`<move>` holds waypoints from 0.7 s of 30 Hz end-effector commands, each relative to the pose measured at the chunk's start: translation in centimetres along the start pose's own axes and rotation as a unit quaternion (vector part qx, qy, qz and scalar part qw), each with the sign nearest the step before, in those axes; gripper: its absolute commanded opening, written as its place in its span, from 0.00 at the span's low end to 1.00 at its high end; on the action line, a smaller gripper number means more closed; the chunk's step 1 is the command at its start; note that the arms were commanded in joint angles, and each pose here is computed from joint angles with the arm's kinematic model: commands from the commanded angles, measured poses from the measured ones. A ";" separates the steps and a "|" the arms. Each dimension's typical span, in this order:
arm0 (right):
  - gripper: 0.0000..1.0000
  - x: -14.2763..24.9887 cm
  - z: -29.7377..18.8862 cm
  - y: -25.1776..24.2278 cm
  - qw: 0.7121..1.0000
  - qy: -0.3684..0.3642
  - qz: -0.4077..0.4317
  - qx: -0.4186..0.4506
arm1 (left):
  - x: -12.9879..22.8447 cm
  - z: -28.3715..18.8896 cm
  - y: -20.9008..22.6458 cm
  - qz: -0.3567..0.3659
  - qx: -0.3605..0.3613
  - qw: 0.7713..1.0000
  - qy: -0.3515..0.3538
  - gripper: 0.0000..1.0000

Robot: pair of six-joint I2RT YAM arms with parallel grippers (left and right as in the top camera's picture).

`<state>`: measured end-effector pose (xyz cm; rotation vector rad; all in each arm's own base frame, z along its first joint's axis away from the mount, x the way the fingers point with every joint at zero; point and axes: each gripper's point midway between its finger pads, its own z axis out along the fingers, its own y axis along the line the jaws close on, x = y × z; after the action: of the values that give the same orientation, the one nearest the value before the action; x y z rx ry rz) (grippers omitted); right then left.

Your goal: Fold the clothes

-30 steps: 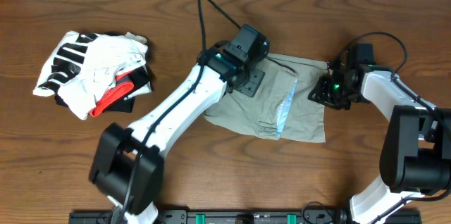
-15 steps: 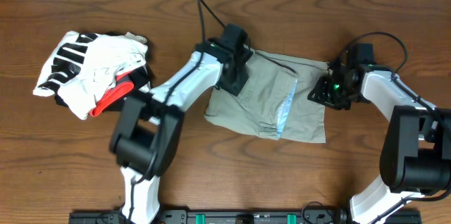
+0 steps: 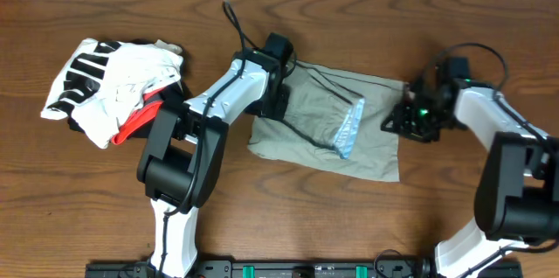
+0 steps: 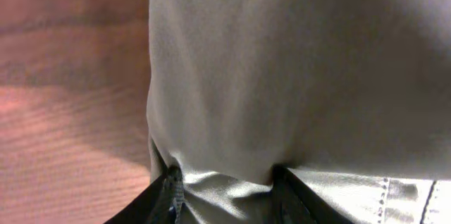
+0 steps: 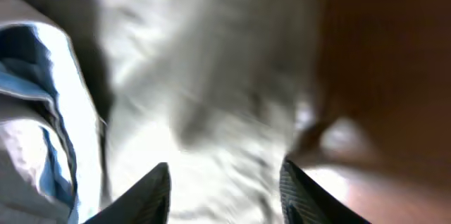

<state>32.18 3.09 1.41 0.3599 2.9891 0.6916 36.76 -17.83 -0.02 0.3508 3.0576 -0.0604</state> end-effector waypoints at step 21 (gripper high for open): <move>0.57 0.1 2.5 -1.0 0.999 0.017 -0.022 -0.026 | -3.1 -9.8 -1.2 -0.038 0.057 0.990 -0.120 0.70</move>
<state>33.20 1.56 0.63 0.3443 2.9345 0.7398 38.13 -18.88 7.18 0.2343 2.8989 -0.2039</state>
